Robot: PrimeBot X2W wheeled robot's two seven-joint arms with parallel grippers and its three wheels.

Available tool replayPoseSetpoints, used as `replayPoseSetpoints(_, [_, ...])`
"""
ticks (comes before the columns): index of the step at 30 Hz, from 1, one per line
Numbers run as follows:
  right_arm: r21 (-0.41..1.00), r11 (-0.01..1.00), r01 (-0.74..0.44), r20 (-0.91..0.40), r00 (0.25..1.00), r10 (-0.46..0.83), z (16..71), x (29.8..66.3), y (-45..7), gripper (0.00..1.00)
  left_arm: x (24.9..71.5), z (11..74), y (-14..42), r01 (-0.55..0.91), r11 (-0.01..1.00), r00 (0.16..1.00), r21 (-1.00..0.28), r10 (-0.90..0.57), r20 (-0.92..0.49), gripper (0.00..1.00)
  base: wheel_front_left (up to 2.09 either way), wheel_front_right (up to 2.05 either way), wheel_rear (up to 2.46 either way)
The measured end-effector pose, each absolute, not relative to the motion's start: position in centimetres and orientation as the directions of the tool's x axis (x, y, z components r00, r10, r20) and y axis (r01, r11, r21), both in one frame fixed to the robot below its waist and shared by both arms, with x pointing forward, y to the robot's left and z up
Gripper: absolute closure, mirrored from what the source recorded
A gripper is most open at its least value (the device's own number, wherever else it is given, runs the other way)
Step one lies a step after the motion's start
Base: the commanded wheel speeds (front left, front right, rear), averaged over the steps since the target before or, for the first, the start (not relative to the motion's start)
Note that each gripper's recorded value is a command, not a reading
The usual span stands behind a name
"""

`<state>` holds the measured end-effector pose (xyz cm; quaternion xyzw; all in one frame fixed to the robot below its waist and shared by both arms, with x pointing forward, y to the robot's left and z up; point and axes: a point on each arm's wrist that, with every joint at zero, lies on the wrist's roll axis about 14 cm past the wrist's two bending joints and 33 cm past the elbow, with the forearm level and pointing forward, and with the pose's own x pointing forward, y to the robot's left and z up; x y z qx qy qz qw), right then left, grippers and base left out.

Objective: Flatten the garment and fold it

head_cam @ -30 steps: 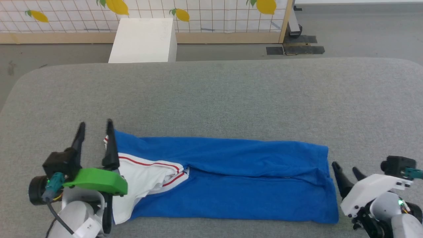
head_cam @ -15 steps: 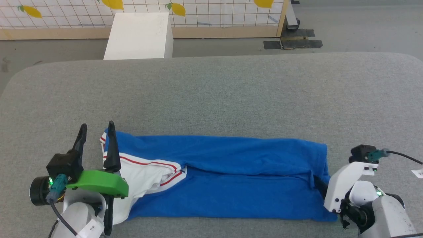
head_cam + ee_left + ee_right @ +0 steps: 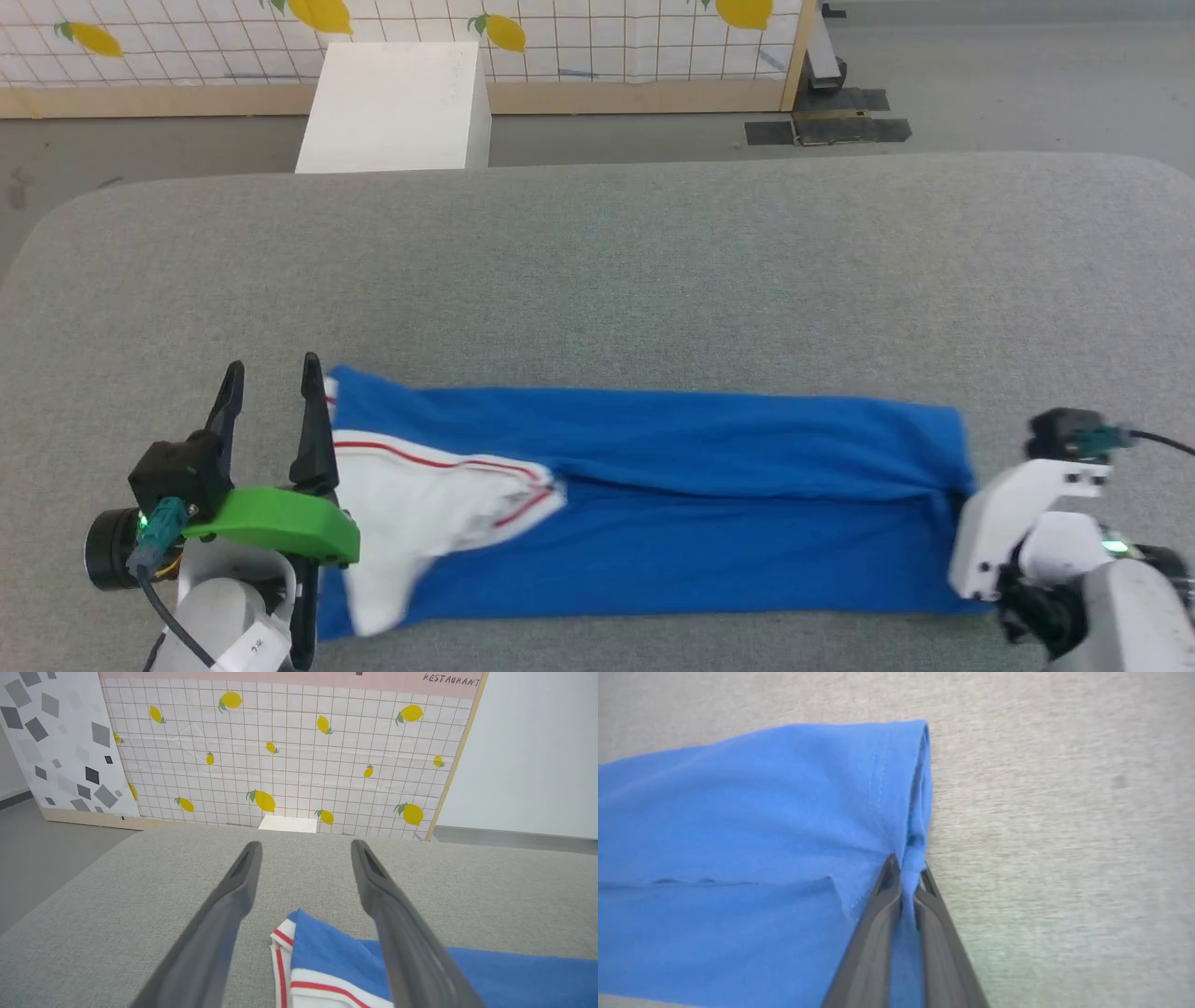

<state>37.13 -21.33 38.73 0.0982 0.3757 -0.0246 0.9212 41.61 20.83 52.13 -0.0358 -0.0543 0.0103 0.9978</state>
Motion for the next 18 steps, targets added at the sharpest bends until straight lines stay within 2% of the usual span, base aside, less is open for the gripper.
replayPoseSetpoints(4, [0.052,0.978,0.201,-0.665,0.738,-0.117,39.8,37.2,-25.5,1.00,41.5,52.0,20.7,-0.016,0.997,0.994,-0.077,0.024,0.106,0.00,0.00,0.00,0.00])
replayPoseSetpoints(11, [-0.134,0.934,0.330,-0.629,0.701,-0.337,41.0,35.5,-32.4,1.00,41.5,51.7,20.7,-0.015,0.997,0.995,-0.071,0.022,0.101,0.00,0.00,0.00,0.00])
replayPoseSetpoints(15, [-0.181,0.921,0.344,-0.607,0.698,-0.380,41.9,35.2,-34.0,1.00,41.4,51.7,20.8,-0.018,0.998,0.995,-0.067,0.024,0.100,0.00,0.00,0.00,0.00])
replayPoseSetpoints(18, [-0.196,0.933,0.302,-0.600,0.716,-0.358,42.6,35.7,-33.2,1.00,41.4,51.7,20.8,-0.015,0.997,0.995,-0.071,0.022,0.102,0.00,0.00,0.00,0.00])
